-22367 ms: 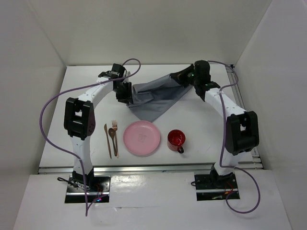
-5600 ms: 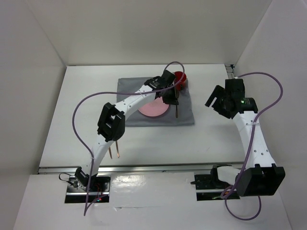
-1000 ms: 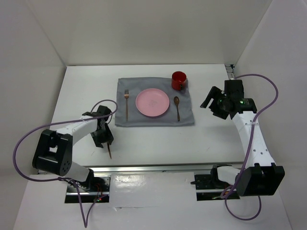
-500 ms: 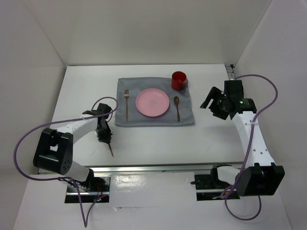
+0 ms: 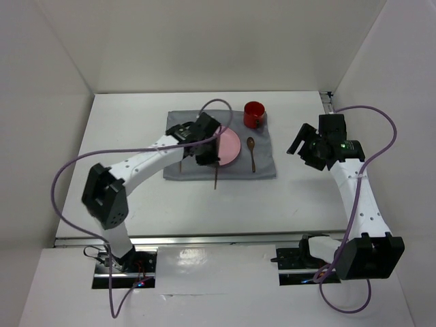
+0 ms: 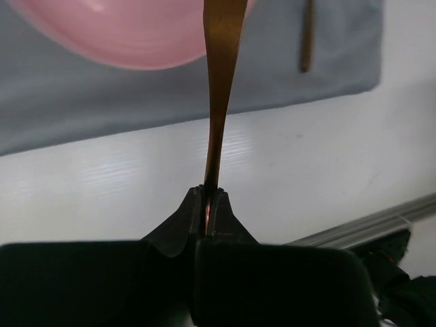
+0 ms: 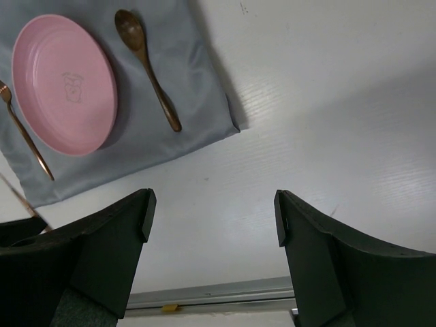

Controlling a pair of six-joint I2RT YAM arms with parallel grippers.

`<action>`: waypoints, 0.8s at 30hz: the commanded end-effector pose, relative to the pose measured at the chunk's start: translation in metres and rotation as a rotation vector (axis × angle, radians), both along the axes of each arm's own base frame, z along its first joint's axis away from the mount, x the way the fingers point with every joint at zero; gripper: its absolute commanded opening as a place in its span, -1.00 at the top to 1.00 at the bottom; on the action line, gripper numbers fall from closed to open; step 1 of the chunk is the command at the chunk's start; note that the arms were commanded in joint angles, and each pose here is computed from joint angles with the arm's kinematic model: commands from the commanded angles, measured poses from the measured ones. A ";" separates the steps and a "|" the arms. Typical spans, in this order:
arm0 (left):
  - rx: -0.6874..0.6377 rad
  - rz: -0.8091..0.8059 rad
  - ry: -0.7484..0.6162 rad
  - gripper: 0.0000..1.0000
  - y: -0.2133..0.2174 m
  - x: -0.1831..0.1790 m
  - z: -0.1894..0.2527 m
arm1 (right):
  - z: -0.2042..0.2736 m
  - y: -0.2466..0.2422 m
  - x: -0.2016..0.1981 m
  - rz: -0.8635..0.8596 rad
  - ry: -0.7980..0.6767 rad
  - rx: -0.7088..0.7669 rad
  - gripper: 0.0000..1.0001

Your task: Set the dinner table for one person

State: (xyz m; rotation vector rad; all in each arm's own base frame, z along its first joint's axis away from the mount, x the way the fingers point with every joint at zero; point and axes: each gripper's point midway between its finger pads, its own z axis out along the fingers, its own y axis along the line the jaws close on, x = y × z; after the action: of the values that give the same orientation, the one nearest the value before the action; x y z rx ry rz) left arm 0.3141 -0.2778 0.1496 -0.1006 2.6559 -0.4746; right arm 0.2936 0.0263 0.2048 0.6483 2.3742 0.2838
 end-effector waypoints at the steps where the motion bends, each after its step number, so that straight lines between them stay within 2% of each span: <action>1: -0.050 -0.098 0.007 1.00 -0.051 0.017 0.003 | 0.025 -0.008 -0.001 -0.033 -0.072 -0.036 -0.65; 4: -0.096 -0.131 0.031 1.00 -0.089 0.037 -0.005 | 0.028 -0.008 -0.008 -0.033 -0.085 -0.036 -0.65; 6: -0.098 -0.122 0.038 1.00 -0.099 0.048 -0.012 | 0.032 -0.008 -0.010 -0.034 -0.111 -0.036 -0.65; 11: -0.144 -0.134 0.036 1.00 -0.139 0.084 -0.031 | 0.021 -0.010 -0.017 -0.040 -0.070 -0.045 -0.65; 19: -0.143 -0.070 0.018 1.00 -0.150 0.114 -0.067 | 0.031 -0.019 -0.023 -0.046 -0.070 -0.101 -0.65; 24: -0.143 -0.049 0.046 1.00 -0.147 0.116 -0.081 | 0.034 -0.021 -0.027 -0.054 -0.071 -0.109 -0.65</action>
State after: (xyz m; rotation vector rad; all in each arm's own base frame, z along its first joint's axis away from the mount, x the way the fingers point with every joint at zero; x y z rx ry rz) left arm 0.4149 -0.4196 0.0613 -0.0409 2.7191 -0.6439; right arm 0.2707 0.0103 0.2211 0.6560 2.3242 0.1784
